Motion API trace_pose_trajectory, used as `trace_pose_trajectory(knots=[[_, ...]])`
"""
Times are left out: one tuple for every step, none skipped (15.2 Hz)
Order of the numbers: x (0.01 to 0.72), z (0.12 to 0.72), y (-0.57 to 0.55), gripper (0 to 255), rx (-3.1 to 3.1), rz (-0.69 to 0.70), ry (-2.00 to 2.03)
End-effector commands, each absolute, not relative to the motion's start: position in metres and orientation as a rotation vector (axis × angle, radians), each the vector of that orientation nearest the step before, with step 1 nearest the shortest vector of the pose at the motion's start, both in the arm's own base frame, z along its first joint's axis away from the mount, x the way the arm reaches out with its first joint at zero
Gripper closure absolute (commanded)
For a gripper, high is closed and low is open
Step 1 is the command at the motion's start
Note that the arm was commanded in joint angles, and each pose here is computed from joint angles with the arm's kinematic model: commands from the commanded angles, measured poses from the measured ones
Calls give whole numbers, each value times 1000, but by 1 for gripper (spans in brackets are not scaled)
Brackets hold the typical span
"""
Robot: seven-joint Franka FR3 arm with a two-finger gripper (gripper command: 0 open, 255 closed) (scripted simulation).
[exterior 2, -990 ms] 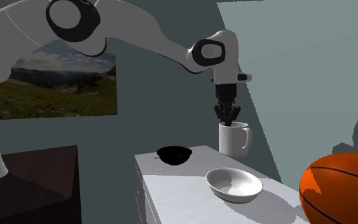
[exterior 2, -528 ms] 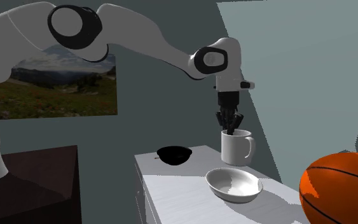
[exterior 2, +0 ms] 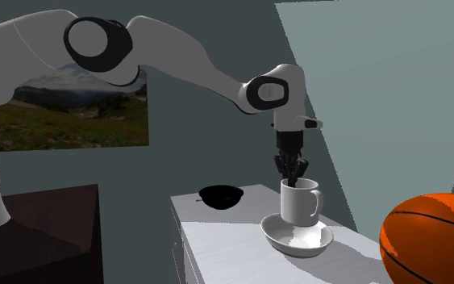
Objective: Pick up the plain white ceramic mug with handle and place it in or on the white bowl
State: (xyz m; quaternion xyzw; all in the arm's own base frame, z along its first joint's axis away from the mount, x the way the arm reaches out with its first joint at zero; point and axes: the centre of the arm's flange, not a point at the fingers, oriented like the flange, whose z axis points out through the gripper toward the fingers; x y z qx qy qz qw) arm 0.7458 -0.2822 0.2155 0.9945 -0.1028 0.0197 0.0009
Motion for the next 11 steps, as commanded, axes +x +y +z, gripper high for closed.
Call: trace_pose_trajectory(knots=[[747, 205, -281, 255, 3122, 64, -323], [747, 200, -281, 255, 3122, 64, -323], [747, 194, -281, 255, 3122, 64, -323], [747, 189, -281, 255, 3122, 64, -323], [747, 183, -281, 255, 3122, 64, -323], [747, 183, -281, 255, 3122, 64, -323], [747, 183, -281, 255, 3122, 64, -323], [747, 183, -281, 255, 3122, 64, -323], [747, 183, -281, 255, 3122, 64, -323], [747, 183, -281, 255, 3122, 64, -323], [747, 183, -281, 255, 3122, 64, -323]])
